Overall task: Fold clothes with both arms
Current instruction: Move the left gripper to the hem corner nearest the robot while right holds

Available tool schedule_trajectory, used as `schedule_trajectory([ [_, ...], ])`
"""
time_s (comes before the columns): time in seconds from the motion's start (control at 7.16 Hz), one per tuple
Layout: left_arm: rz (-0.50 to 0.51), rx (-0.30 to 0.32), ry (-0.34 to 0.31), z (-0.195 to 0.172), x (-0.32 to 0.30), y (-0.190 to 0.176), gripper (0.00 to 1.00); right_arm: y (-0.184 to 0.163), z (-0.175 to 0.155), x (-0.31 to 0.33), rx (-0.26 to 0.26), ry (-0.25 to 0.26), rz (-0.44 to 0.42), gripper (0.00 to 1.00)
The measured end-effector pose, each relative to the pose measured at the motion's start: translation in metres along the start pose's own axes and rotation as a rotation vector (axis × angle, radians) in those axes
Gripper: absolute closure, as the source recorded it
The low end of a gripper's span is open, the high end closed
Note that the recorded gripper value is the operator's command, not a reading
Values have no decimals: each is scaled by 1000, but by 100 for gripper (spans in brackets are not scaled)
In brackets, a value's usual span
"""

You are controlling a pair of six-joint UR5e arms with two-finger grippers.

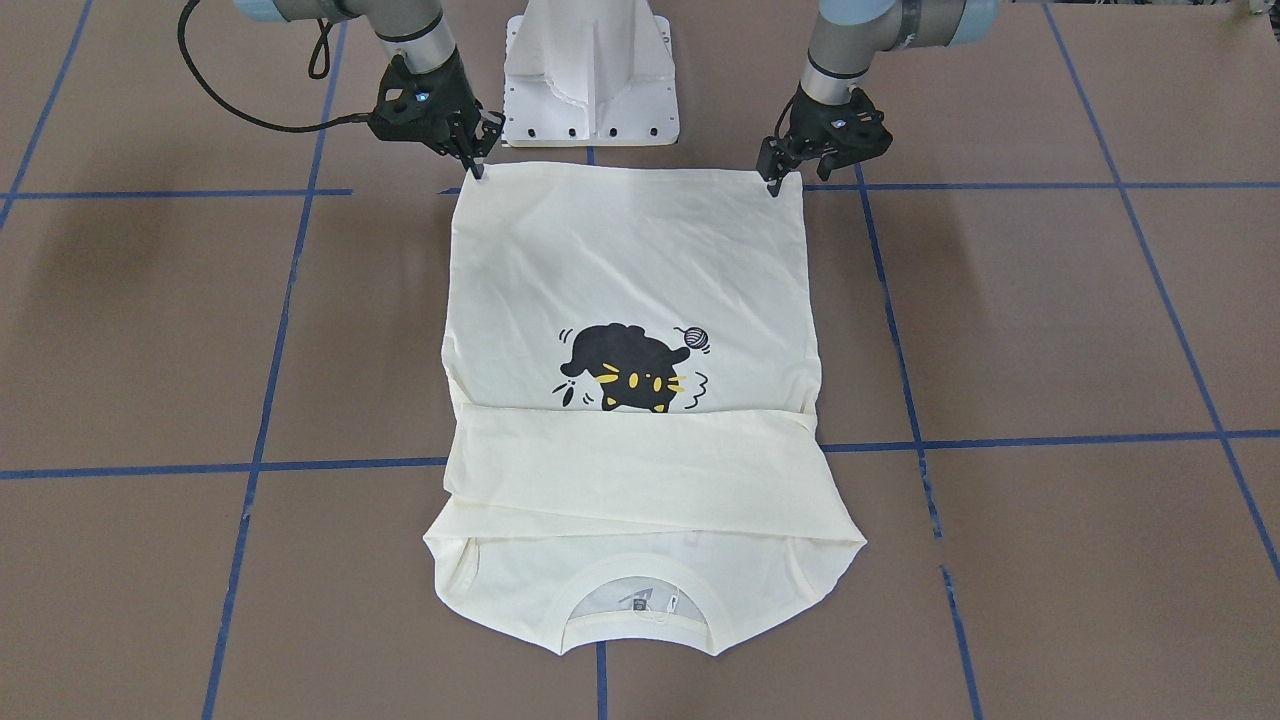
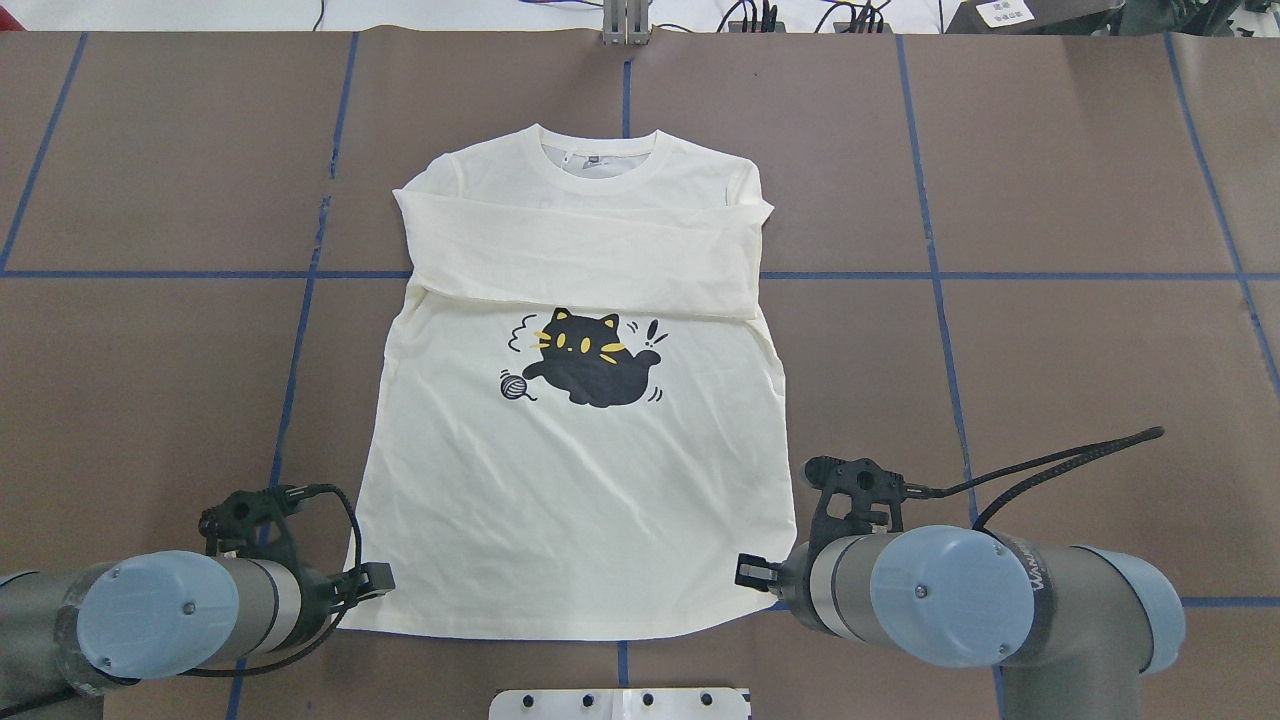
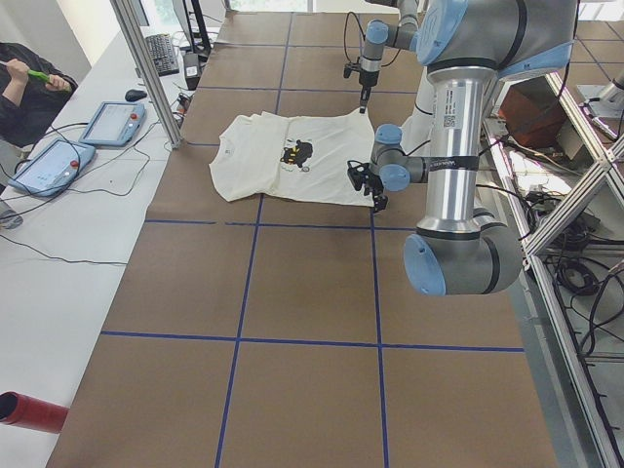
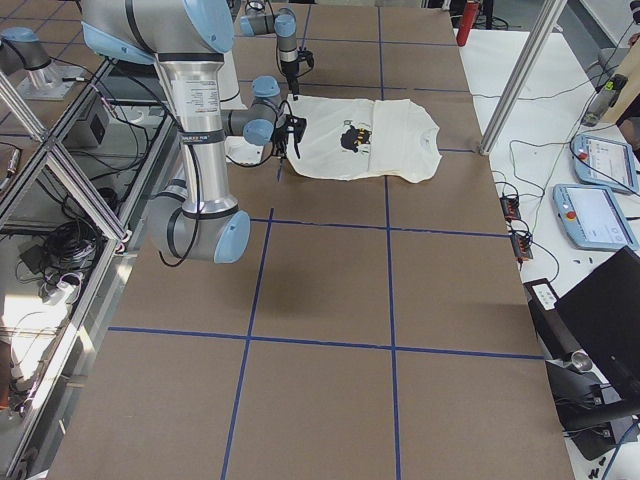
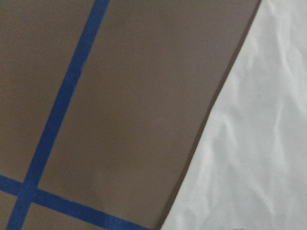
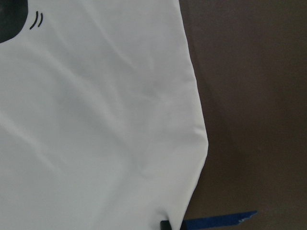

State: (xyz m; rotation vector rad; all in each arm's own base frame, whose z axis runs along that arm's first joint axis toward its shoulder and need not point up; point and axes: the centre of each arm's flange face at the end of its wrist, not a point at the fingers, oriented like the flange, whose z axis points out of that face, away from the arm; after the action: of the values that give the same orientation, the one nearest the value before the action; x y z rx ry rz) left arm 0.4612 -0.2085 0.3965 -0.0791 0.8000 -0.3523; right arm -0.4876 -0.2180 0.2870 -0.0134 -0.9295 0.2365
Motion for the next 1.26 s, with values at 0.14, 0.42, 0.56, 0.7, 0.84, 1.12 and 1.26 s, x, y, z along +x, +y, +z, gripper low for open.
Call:
schedule_trajectory([
  [0.14, 0, -1, -2, 0, 0, 1, 45, -1, 0, 0, 0, 0, 1, 100],
  [0.42, -1, -1, -14, 1, 1, 2, 66, -3, -1, 0, 2, -1, 4, 100],
  [0.56, -1, -1, -15, 0, 2, 3, 73, -4, -2, 0, 3, -1, 5, 100],
  [0.7, -1, -1, -17, 0, 2, 3, 78, -4, -2, 0, 3, -2, 5, 100],
  [0.84, -1, -1, -17, 0, 3, 3, 82, -4, -2, 1, 3, -1, 5, 100],
  [1.12, 1, -2, -14, -4, 4, 4, 100, -4, -1, 1, 3, 1, 5, 100],
  [1.26, 2, -4, -5, -9, 6, 4, 100, -4, -1, 1, 2, 2, 6, 100],
])
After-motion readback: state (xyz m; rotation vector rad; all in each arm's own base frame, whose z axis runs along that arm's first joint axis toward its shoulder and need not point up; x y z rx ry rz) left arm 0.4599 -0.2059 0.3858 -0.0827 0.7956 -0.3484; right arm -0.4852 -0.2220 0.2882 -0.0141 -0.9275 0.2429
